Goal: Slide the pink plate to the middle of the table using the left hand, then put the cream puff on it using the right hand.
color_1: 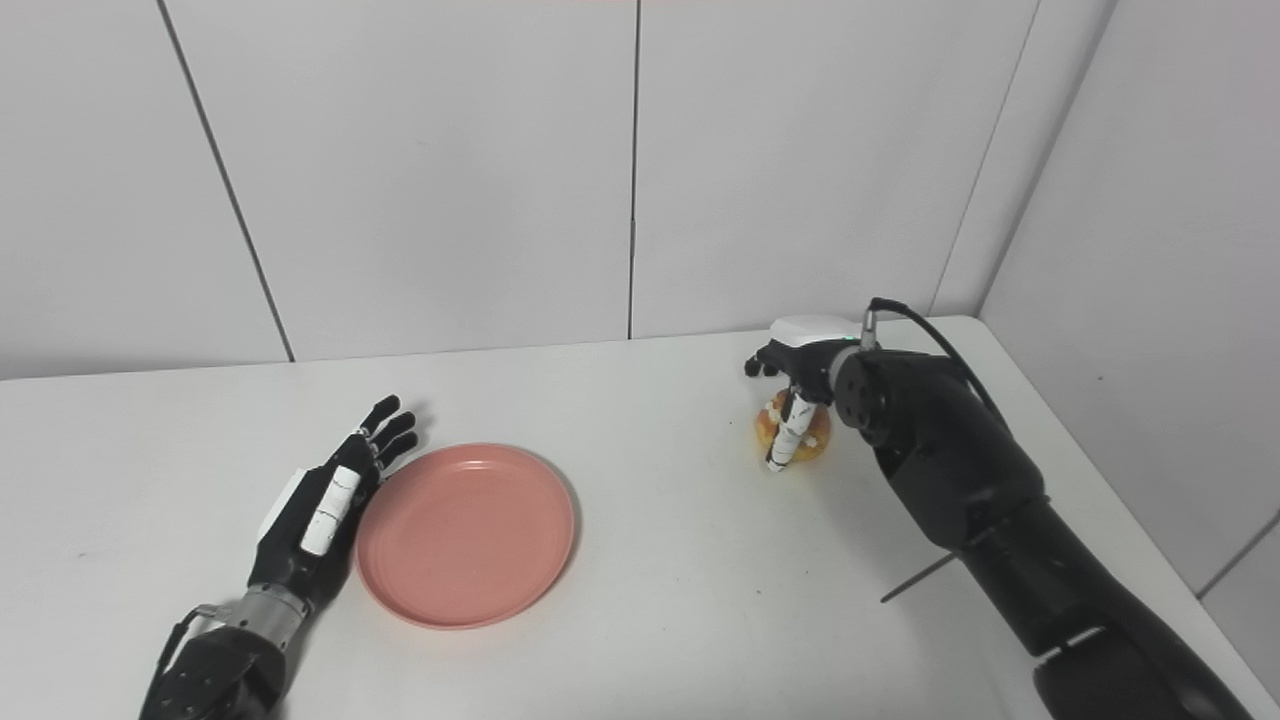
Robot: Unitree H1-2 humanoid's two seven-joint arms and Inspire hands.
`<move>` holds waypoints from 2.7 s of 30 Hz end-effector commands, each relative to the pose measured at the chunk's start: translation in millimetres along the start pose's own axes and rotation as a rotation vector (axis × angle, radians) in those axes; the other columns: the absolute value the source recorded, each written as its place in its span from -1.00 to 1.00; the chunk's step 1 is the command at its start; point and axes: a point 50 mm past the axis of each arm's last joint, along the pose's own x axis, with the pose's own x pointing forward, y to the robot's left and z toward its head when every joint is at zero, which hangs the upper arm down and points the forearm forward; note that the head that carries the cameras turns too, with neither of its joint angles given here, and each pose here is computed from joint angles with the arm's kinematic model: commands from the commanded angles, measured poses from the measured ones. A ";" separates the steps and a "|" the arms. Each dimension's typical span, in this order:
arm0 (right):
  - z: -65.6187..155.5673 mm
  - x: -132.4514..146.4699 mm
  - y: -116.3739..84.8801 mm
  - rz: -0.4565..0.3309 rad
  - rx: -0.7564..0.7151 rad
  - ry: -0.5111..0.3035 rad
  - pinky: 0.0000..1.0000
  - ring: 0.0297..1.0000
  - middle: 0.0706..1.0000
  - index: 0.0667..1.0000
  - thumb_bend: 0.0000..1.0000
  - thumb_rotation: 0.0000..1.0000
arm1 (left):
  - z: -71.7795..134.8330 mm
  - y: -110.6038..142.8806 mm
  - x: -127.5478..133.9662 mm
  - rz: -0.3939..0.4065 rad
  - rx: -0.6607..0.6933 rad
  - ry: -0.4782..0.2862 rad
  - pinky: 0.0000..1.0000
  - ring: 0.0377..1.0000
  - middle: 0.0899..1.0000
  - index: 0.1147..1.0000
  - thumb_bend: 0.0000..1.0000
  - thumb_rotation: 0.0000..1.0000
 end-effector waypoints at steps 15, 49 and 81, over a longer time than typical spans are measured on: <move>-10.1 -5.8 -31.2 -0.057 -0.060 0.043 0.30 0.67 0.81 0.68 1.00 -0.65 | -29.8 -15.9 -18.6 -0.013 -0.047 0.098 0.65 0.88 0.87 0.85 1.00 0.70; -25.5 3.7 -9.9 -0.013 -0.097 0.025 0.14 0.28 0.35 -0.11 0.04 -0.74 | -28.4 -14.1 -20.0 -0.015 -0.049 0.101 0.65 0.89 0.89 0.83 0.99 0.69; 87.7 -80.0 -57.5 -0.263 -0.224 -0.383 -0.55 -0.44 -0.24 -0.07 0.06 -1.00 | -27.2 -42.4 -13.2 -0.007 -0.073 0.092 0.63 0.87 0.86 0.80 1.00 0.66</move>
